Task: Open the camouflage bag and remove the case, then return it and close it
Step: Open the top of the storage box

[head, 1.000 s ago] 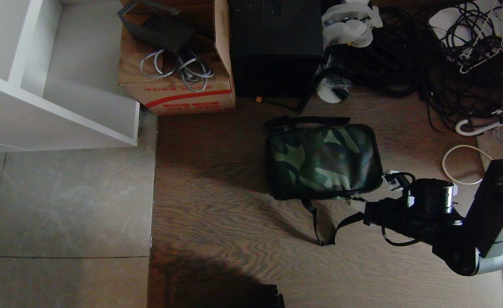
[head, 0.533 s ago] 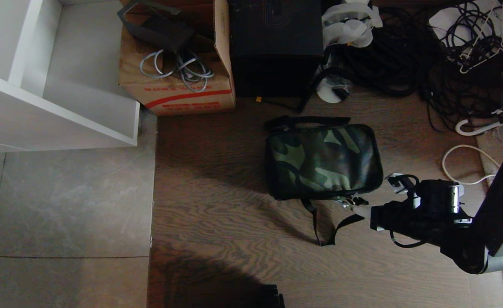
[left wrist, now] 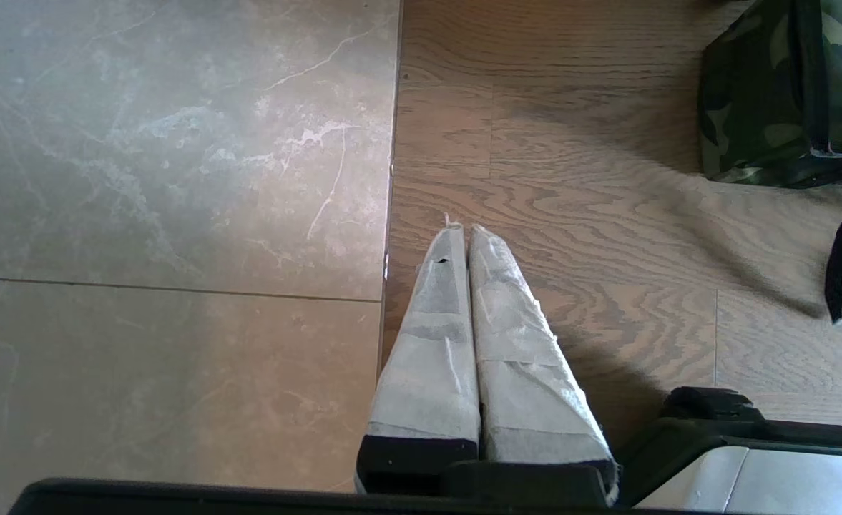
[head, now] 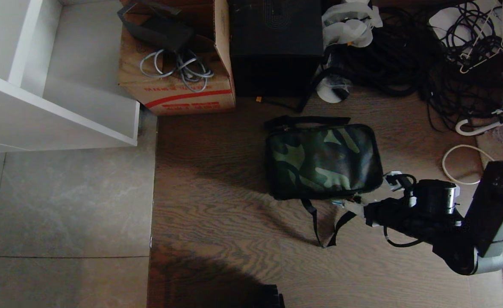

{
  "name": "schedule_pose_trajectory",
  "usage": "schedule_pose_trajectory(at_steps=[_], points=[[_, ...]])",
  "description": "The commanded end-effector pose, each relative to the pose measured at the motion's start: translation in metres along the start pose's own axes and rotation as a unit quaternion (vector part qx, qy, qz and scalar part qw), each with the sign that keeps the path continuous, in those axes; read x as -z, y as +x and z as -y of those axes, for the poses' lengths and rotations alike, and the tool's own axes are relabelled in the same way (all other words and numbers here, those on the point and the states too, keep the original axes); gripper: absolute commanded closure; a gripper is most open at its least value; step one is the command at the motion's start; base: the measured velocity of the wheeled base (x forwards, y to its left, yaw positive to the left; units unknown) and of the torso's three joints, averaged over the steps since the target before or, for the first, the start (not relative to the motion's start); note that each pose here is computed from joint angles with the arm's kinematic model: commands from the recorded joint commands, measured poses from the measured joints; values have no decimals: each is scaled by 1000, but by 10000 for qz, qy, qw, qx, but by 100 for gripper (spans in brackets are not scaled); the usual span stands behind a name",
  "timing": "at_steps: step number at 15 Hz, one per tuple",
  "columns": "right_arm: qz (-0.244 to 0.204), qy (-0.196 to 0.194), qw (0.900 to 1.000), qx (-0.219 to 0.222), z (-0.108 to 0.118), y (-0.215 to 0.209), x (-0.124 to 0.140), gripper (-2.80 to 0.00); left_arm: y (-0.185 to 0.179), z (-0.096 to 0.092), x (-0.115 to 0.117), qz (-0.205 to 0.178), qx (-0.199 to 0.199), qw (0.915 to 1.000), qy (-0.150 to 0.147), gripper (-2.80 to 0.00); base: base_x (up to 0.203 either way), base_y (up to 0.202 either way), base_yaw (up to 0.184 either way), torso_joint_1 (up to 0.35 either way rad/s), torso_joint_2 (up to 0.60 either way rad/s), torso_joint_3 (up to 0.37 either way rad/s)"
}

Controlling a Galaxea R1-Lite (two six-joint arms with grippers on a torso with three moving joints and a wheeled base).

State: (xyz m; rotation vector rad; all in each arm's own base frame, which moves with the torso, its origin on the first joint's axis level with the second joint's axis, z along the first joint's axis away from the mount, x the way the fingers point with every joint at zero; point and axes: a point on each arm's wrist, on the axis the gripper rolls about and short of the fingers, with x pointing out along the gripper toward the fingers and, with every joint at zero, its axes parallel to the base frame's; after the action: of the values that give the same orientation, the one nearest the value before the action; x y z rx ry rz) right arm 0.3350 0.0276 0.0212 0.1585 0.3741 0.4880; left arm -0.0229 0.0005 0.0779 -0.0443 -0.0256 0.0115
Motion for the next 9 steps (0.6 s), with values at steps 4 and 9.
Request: schedule_pose_trajectory(at_steps=[4,9], points=[[-76,327,9994,-71,-2,6,7,-280,1,0,2,-50,4,10000,-2,0,0,0,0,0,0,0],[151,216,9996,-130,-8,-2,-9,-280,1,0,2,-49,-2,10000,-1,0,0,0,0,0,0,0]])
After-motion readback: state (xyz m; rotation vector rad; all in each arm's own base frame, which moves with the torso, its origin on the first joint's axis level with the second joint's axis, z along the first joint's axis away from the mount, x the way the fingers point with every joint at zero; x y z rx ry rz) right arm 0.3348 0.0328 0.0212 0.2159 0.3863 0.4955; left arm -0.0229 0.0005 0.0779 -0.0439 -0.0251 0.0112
